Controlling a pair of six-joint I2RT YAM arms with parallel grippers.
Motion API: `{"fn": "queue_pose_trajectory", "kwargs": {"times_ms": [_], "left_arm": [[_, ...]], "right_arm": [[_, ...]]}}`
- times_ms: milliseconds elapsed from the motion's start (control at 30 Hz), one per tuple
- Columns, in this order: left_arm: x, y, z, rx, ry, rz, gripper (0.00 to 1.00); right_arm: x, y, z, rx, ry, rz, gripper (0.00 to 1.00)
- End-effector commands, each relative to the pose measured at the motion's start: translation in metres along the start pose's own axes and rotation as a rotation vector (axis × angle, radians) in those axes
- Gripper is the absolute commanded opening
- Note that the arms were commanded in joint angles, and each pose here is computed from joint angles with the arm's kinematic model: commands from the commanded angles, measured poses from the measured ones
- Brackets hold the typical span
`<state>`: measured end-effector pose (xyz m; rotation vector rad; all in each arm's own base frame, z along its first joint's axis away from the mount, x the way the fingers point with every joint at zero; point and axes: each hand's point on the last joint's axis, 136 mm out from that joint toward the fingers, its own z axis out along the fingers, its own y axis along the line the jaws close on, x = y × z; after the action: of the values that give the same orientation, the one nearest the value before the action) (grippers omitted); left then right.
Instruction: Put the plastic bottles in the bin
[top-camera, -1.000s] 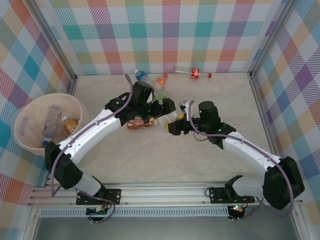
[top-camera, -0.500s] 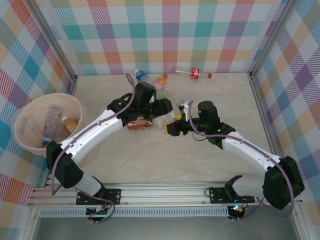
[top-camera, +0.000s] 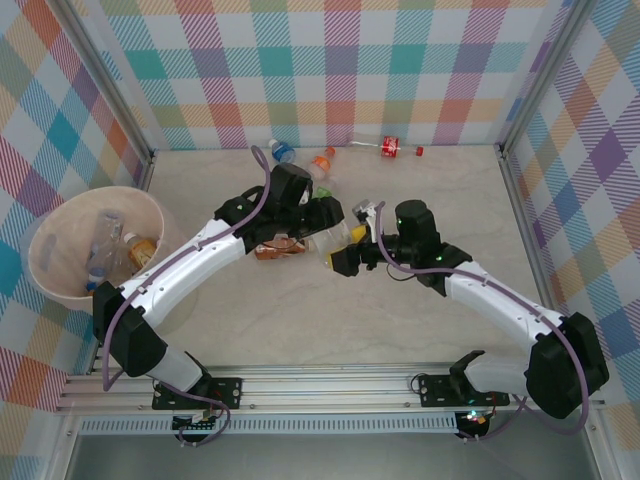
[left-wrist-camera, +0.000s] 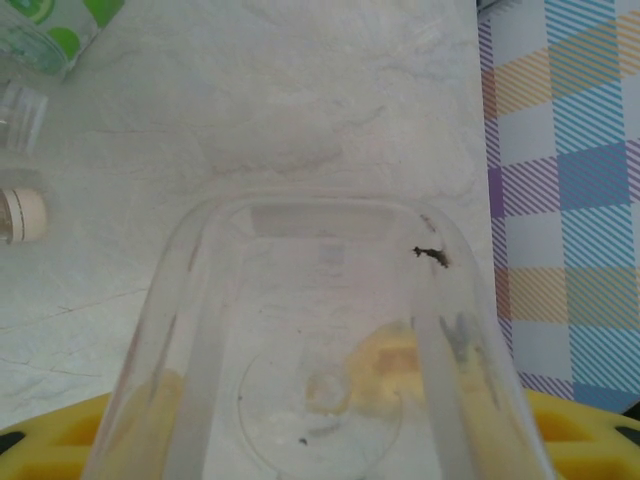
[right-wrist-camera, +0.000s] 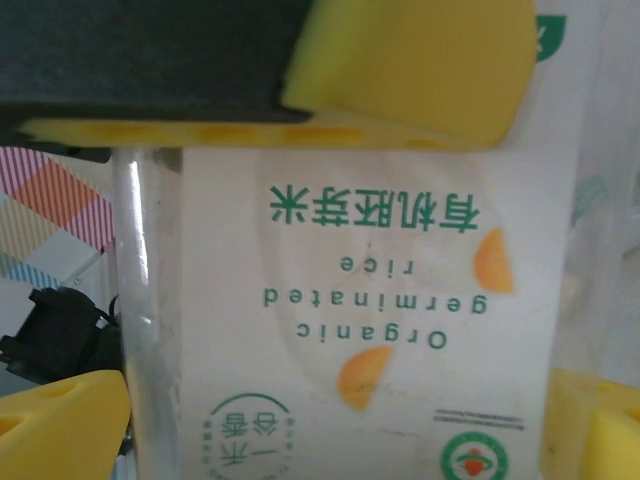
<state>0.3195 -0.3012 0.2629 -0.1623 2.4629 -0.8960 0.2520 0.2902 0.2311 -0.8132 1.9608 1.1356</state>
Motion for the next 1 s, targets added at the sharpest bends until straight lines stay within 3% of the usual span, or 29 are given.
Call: {"fn": "queue_pose_trajectory", "kwargs": {"times_ms": [0,333,533,700,967], "left_arm": [[-0.015,-0.005,-0.019,0.021,-0.084,0.01,0.6],[-0.029,0.008,-0.045,0.013,-0.164,-0.019,0.59],[-0.04,0.023,-0.071,-0.02,-0.225,-0.018,0.59],[-0.055,0.038,-0.105,-0.055,-0.307,-0.019,0.58],[-0.079,0.057,-0.174,-0.155,-0.446,0.033,0.57]], "right_arm": [[-0.013,0.015,-0.013,-0.002,-0.008,-0.115,1.0],[-0.024,0.018,-0.037,0.084,-0.103,-0.22,1.0],[-0.032,-0.027,-0.052,0.363,-0.156,-0.196,1.0],[-0.029,-0.054,-0.062,0.519,-0.159,-0.157,1.0],[-0.027,-0.067,-0.067,0.59,-0.155,-0.136,1.0]]}}
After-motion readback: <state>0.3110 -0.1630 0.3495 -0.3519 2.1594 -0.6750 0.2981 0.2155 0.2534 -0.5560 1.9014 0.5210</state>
